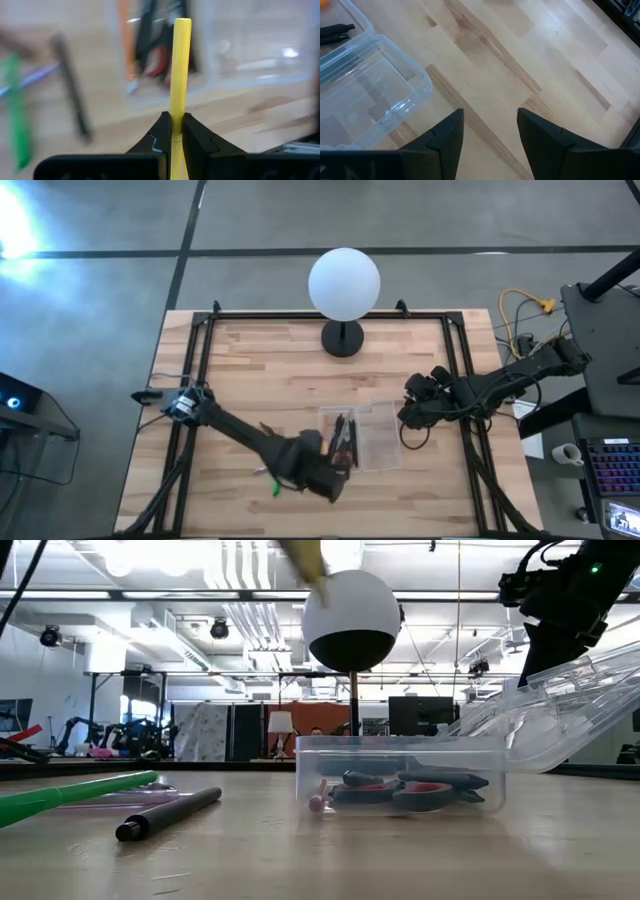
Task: Pick & place school supplies into a supply box
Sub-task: Put the yellow pen into the transparent supply box, then put the brown pen into the transparent supply box
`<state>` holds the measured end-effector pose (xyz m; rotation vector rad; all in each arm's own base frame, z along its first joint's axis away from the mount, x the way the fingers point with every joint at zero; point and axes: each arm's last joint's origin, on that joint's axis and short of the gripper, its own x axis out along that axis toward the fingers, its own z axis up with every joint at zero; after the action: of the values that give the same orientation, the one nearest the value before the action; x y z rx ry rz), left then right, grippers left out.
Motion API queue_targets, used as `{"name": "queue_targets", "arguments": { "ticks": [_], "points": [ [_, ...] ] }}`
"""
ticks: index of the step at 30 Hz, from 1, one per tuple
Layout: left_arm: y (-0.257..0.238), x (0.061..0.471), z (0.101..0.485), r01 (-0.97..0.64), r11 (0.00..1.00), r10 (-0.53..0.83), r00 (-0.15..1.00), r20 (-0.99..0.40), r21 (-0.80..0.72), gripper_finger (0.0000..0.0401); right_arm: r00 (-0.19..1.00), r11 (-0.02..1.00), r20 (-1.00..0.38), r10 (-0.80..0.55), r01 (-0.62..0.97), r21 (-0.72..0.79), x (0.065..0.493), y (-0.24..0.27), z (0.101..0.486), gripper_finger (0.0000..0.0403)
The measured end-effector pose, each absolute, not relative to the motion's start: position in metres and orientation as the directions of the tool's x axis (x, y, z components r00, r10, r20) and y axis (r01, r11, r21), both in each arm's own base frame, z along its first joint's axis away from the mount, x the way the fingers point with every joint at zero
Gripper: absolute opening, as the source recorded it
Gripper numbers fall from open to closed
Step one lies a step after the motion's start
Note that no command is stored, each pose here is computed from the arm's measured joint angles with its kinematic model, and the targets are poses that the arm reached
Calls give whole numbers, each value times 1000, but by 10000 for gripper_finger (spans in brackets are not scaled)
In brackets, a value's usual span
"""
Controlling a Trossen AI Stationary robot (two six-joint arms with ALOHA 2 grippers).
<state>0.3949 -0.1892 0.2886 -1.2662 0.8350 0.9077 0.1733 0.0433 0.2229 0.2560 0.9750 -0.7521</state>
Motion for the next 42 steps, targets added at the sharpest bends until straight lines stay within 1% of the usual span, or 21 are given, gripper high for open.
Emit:
{"name": "queue_targets", "arguments": {
  "ticks": [3,5,7,9,13,17,20,23,26,29,32,36,42],
  "points": [
    [-171,417,283,-848,131,121,527,-841,-513,8,337,724,-822,-460,678,-127,173,43,223,176],
    [-153,429,271,-837,159,139,544,-827,-524,8,337,724,-822,-459,678,-127,173,43,223,176],
    [-134,436,257,-844,165,166,534,-829,-511,8,337,724,-822,-459,678,-126,173,43,223,176],
    [-118,437,243,-867,171,181,495,-849,-469,8,338,724,-821,-459,678,-126,173,43,223,176],
    [-106,434,222,-898,172,159,432,-888,-406,13,340,724,-821,-459,679,-123,174,43,223,176],
    [-103,436,211,-888,159,118,450,-885,-431,29,340,724,-821,-458,679,-123,174,43,223,176],
    [-104,439,210,-871,136,110,487,-866,-472,52,341,724,-821,-458,679,-122,174,43,223,176],
    [-104,441,215,-856,138,111,512,-851,-497,83,342,724,-821,-458,679,-121,174,44,223,176],
    [-105,445,226,-835,177,112,544,-832,-521,110,343,724,-820,-458,679,-120,174,44,223,176],
    [-106,449,239,-811,189,114,578,-808,-553,126,342,724,-821,-458,679,-121,174,44,223,176],
    [-105,454,258,-777,172,156,628,-763,-605,131,343,724,-820,-458,679,-120,174,43,223,176],
    [-104,459,285,-724,188,189,690,-699,-664,131,343,724,-820,-457,679,-120,174,44,223,176],
    [-100,462,320,-648,140,248,755,-607,-749,132,347,724,-820,-456,679,-116,174,44,223,176]
  ]
}}
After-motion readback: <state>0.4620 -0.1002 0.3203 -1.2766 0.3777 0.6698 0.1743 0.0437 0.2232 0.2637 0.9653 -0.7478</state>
